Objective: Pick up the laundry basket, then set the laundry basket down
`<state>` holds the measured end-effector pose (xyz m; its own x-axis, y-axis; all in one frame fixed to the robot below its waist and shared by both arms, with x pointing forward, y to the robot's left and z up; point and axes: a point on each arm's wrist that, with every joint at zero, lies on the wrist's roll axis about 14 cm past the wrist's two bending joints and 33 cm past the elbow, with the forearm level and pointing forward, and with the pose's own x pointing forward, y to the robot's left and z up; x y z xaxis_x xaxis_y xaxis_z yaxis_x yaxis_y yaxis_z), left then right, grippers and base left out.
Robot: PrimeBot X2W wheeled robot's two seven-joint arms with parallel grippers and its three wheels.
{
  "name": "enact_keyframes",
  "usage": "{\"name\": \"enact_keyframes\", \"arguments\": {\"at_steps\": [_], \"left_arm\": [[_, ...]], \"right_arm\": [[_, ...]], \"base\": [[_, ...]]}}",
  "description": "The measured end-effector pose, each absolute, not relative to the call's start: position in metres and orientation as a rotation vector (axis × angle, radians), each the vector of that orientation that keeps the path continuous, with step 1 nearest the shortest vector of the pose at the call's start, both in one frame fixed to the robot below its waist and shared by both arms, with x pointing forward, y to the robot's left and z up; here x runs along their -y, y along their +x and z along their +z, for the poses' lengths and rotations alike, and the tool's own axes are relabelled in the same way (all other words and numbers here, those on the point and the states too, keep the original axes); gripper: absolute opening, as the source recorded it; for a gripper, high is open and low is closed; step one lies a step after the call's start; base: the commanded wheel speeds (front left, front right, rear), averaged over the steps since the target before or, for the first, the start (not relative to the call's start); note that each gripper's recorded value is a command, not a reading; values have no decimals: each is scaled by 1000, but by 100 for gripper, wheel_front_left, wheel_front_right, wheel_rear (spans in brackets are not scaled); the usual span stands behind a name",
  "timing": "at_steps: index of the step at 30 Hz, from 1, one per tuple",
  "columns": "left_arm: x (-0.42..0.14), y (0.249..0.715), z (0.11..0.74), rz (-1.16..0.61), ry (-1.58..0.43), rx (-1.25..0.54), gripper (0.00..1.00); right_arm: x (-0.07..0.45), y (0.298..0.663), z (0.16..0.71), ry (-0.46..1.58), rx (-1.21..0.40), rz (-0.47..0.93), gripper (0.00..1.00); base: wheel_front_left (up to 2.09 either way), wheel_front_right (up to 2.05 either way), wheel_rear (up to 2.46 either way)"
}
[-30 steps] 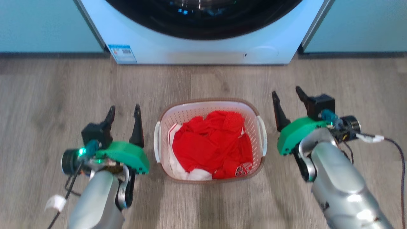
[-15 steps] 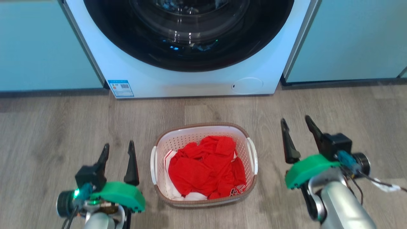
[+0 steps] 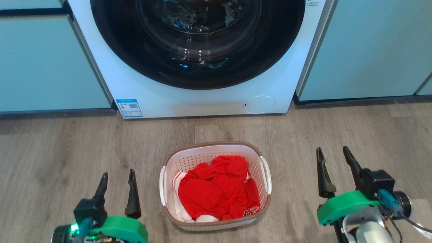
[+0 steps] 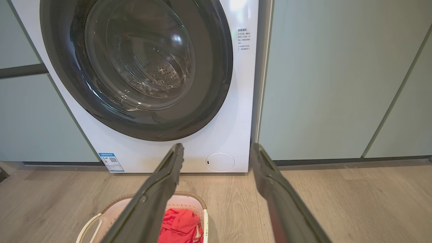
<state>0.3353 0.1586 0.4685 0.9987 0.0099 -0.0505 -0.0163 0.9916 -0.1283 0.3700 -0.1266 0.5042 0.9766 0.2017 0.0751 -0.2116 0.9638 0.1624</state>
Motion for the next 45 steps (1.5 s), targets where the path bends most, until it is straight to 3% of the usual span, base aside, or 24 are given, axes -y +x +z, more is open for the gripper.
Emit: {"name": "enact_keyframes", "arguments": {"at_steps": [39,40,45], "left_arm": [[-169,323,471,36,-115,-38,100],[-169,322,469,35,-115,-43,0],[-170,307,437,45,-112,-150,0]], "right_arm": [[120,357,507,180,65,229,100],[119,357,505,180,59,229,0],[119,344,471,187,-50,220,0]], "base": [[0,0,0],[0,0,0],[0,0,0]]}}
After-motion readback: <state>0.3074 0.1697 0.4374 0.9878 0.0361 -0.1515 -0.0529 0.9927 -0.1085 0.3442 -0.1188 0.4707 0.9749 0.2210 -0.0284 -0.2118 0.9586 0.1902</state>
